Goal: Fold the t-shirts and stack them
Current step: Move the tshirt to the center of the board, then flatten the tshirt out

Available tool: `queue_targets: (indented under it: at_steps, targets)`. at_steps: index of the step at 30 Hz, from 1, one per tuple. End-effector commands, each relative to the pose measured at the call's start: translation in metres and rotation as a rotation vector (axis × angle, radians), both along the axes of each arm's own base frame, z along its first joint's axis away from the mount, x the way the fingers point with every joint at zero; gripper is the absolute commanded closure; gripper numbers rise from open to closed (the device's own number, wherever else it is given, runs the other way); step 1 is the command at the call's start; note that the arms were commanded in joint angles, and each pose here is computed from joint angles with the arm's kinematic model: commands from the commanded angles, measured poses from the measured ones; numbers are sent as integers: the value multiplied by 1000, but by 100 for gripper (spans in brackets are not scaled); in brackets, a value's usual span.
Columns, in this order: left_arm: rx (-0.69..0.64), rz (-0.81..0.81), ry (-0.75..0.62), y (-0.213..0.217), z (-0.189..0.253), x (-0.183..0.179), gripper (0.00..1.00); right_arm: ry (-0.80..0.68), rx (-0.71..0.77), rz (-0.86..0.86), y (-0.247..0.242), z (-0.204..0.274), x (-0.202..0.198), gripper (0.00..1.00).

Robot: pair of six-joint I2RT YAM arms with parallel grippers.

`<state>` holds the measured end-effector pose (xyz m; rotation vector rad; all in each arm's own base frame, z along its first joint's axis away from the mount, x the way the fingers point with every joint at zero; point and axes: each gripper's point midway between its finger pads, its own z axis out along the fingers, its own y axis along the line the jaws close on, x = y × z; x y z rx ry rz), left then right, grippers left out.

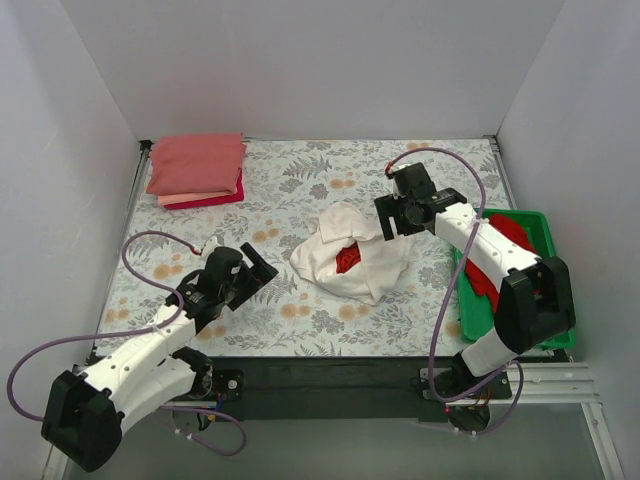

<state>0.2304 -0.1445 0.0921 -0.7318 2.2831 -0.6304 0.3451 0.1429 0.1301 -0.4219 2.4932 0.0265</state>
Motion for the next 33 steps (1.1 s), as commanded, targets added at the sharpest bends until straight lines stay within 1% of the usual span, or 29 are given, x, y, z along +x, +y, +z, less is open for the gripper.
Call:
queue_targets:
  at_steps: [1, 2, 3, 4, 6, 7, 8, 9, 10, 12, 13, 15, 17, 19, 20, 21, 22, 23, 24, 25, 26, 27, 28, 29, 31, 33]
  targets:
    - [27, 31, 22, 3, 0, 5, 2, -125, 4, -99, -17, 24, -1, 9]
    - [42, 27, 39, 2, -5, 6, 2, -143, 37, -97, -16, 29, -8, 9]
    - [39, 20, 28, -1, -1, 11, 2, -107, 63, -79, -13, 10, -21, 9]
    - [50, 13, 29, -2, -2, 14, 2, -95, 102, -87, -11, 5, -29, 9]
    - [57, -3, 36, -10, -3, 24, 2, -117, 192, -60, -2, 4, -42, 9]
    - [66, -16, 33, -12, -3, 28, 2, -61, 233, -42, 2, -15, -60, 9]
    - [78, -24, 49, -16, -11, 34, 2, -98, 289, -29, 7, -9, -63, 9]
    - [82, -28, 49, -19, -12, 39, 2, -74, 314, -28, 9, -15, -73, 9]
    - [80, -33, 44, -25, -7, 48, 2, -57, 387, 22, 19, -21, -86, 8]
    - [86, -68, 30, -34, -6, 61, 4, -35, 469, 67, 33, -24, -97, 6]
    - [102, -76, 58, -40, -13, 70, 5, -25, 518, 107, 41, -27, -105, 7]
    - [117, -91, 81, -46, -22, 79, 8, 0, 555, 126, 49, -31, -112, 7]
    - [140, -93, 131, -51, -41, 87, 13, 32, 546, 122, 50, -42, -117, 7]
    - [148, -97, 158, -55, -51, 91, 16, 53, 528, 109, 49, -51, -119, 8]
    - [157, -101, 179, -56, -61, 93, 19, 60, 521, 109, 50, -54, -120, 8]
    - [158, -105, 188, -58, -65, 94, 26, 69, 510, 87, 48, -59, -120, 9]
    - [162, -108, 198, -59, -69, 94, 29, 72, 505, 85, 49, -61, -120, 11]
    - [166, -111, 212, -59, -75, 94, 32, 78, 502, 82, 51, -63, -121, 13]
    - [158, -123, 222, -61, -78, 92, 40, 77, 497, 67, 51, -65, -120, 16]
    - [153, -136, 221, -63, -79, 91, 46, 86, 488, 57, 51, -69, -120, 18]
    - [136, -155, 204, -68, -80, 94, 50, 82, 484, 60, 54, -70, -120, 22]
    - [129, -168, 208, -70, -82, 92, 53, 71, 468, 40, 52, -71, -116, 23]
    - [120, -191, 208, -73, -83, 90, 73, 81, 459, 33, 53, -75, -117, 24]
    - [116, -199, 217, -75, -86, 89, 85, 84, 449, 37, 55, -77, -118, 26]
    - [99, -234, 232, -81, -89, 86, 100, 83, 415, 8, 54, -83, -115, 26]
    - [101, -259, 246, -83, -95, 84, 100, 91, 396, -1, 55, -89, -117, 26]
